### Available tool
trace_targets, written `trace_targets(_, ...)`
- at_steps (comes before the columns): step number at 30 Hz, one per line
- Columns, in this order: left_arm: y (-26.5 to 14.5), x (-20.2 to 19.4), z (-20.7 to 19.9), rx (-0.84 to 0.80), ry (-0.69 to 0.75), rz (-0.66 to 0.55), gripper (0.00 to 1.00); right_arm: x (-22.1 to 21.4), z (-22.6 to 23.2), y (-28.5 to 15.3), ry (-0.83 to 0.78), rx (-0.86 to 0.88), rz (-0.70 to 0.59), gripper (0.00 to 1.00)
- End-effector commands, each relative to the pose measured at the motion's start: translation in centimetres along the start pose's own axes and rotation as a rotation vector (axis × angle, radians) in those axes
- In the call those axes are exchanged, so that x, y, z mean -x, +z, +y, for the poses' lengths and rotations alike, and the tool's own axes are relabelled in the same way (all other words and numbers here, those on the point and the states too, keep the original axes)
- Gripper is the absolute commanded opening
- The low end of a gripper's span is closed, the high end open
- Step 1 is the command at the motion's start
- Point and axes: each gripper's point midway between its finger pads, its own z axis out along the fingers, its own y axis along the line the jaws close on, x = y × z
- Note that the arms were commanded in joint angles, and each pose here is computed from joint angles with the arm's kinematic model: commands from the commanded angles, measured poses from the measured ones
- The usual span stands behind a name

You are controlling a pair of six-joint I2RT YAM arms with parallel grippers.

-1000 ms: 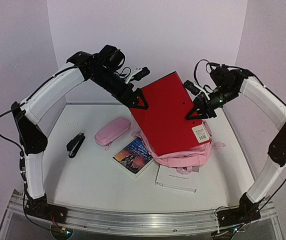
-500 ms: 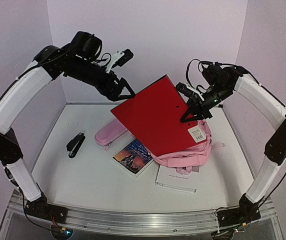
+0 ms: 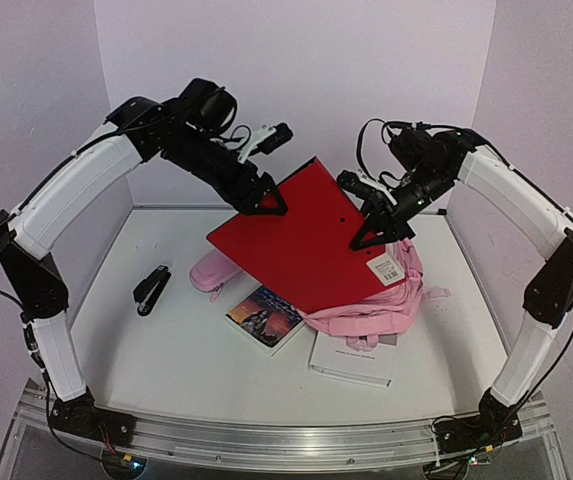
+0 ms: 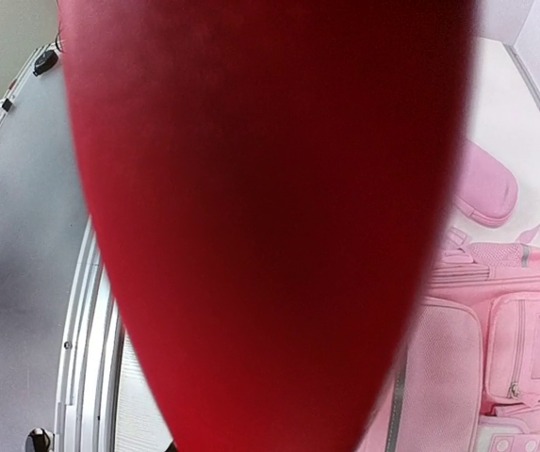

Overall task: Pack the student bag
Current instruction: Pick up the files at the corner of the board.

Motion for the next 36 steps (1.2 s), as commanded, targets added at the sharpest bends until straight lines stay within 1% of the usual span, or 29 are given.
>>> trace_targets(1,-0.1,-0.3,-2.2,-0.087,0.046,0.034,0.65,-1.2,4.6,1.5,0.119,0.197,0.064,0.00)
trace_targets(5,0.6,-1.6,-2.2,-0.097,0.072,0.100,0.51,-1.1,4.8,1.6,0.094,0.198,0.066,0.00)
trace_targets(7,0.9,-2.2,-2.3,-0.107,0.073,0.133,0.41,-1.1,4.6,1.6,0.091,0.195,0.070,0.00)
trace_targets(8,0.9,-2.4,-2.3,-0.111,0.072,0.141,0.35,-1.1,4.5,1.6,0.094,0.193,0.072,0.03)
trace_targets(11,0.6,-2.3,-2.5,-0.112,0.065,0.129,0.21,-0.9,3.9,1.6,0.121,0.177,0.080,0.23)
trace_targets(14,-0.1,-1.4,-2.7,-0.104,0.054,0.090,0.08,-0.4,2.8,1.4,0.165,0.150,0.078,0.39)
trace_targets(16,-0.7,-0.9,-2.8,-0.096,0.045,0.057,0.01,0.0,1.8,0.8,0.196,0.128,0.055,0.49)
trace_targets(18,-1.8,0.3,-2.8,-0.077,0.038,-0.008,0.00,0.7,0.4,-0.3,0.228,0.095,0.018,0.63)
trace_targets(19,-2.1,0.7,-2.6,-0.065,0.025,-0.034,0.00,1.1,-0.3,-0.9,0.245,0.079,-0.005,0.71)
trace_targets(21,-3.8,2.2,-2.0,-0.030,-0.007,-0.128,0.00,1.5,-2.0,-2.5,0.278,0.037,-0.050,0.83)
trace_targets(22,-4.5,2.8,-1.5,-0.011,-0.035,-0.176,0.00,1.6,-2.7,-3.4,0.295,0.016,-0.072,0.91)
trace_targets(23,-5.5,3.4,-0.8,0.010,-0.071,-0.232,0.00,1.6,-3.5,-4.3,0.310,-0.009,-0.089,0.96)
trace_targets(25,-7.6,4.7,0.3,0.063,-0.115,-0.355,0.00,1.2,-4.6,-5.7,0.319,-0.056,-0.100,0.98)
trace_targets(28,-9.4,5.1,2.1,0.136,-0.199,-0.468,0.00,-1.3,-5.0,-5.8,0.299,-0.096,-0.028,0.98)
trace_targets(31,-10.1,4.8,3.7,0.182,-0.321,-0.536,0.00,-4.6,-3.8,-4.8,0.235,-0.099,0.076,0.98)
trace_targets(33,-9.6,4.2,4.5,0.190,-0.401,-0.549,0.00,-7.0,-3.3,-3.7,0.231,-0.103,0.128,0.98)
trace_targets(36,-8.8,3.1,5.4,0.191,-0.518,-0.562,0.00,-9.3,-2.4,-2.0,0.218,-0.084,0.183,0.98)
